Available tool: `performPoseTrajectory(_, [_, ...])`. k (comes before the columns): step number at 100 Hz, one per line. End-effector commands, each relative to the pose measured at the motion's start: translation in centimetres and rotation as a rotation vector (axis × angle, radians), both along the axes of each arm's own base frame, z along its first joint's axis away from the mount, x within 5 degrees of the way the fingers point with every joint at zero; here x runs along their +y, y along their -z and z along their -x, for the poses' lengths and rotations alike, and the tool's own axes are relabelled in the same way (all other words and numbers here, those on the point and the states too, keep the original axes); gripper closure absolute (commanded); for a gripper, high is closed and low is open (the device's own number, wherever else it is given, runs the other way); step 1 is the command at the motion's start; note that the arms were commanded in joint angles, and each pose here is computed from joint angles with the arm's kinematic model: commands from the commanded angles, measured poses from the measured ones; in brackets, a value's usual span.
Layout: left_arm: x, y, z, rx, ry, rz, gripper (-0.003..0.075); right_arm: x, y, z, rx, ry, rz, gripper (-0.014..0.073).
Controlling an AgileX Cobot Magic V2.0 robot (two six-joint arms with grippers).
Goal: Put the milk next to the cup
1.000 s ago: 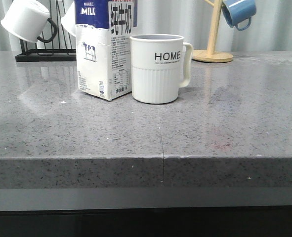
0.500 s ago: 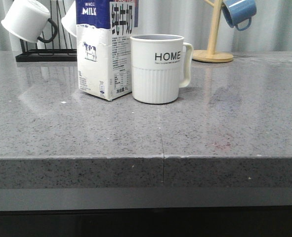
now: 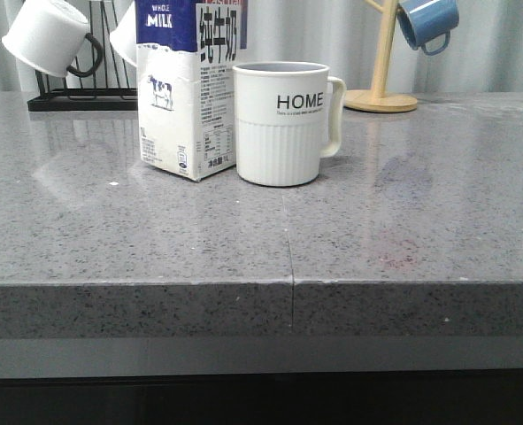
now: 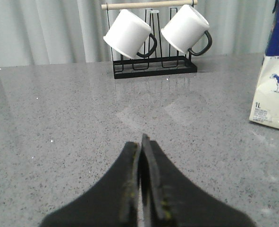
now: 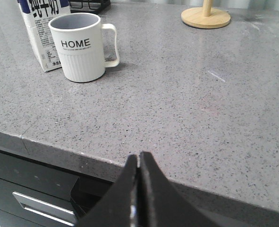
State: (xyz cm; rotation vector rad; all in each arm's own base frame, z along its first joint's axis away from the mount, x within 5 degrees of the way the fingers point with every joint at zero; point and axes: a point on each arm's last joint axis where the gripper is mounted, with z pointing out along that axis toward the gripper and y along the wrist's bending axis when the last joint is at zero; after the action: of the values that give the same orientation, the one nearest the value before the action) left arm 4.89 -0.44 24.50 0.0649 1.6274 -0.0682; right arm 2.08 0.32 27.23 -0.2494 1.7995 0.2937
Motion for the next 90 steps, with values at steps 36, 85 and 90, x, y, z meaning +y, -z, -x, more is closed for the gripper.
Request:
performPoseTrajectory(36, [0.2, 4.8, -0.6, -0.092, -0.036, 0.01, 0.0741, 0.0, -1.4, -0.1, -0.084, -0.002, -0.024, 0.0642])
performPoseTrajectory(85, [0.2, 4.8, -0.6, -0.098, -0.036, 0.011, 0.0741, 0.0, -1.4, -0.1, -0.084, -0.002, -0.024, 0.0642])
performPoseTrajectory(90, [0.2, 4.8, -0.6, -0.098, -0.036, 0.011, 0.0741, 0.0, -1.4, -0.1, -0.084, -0.002, -0.024, 0.0642])
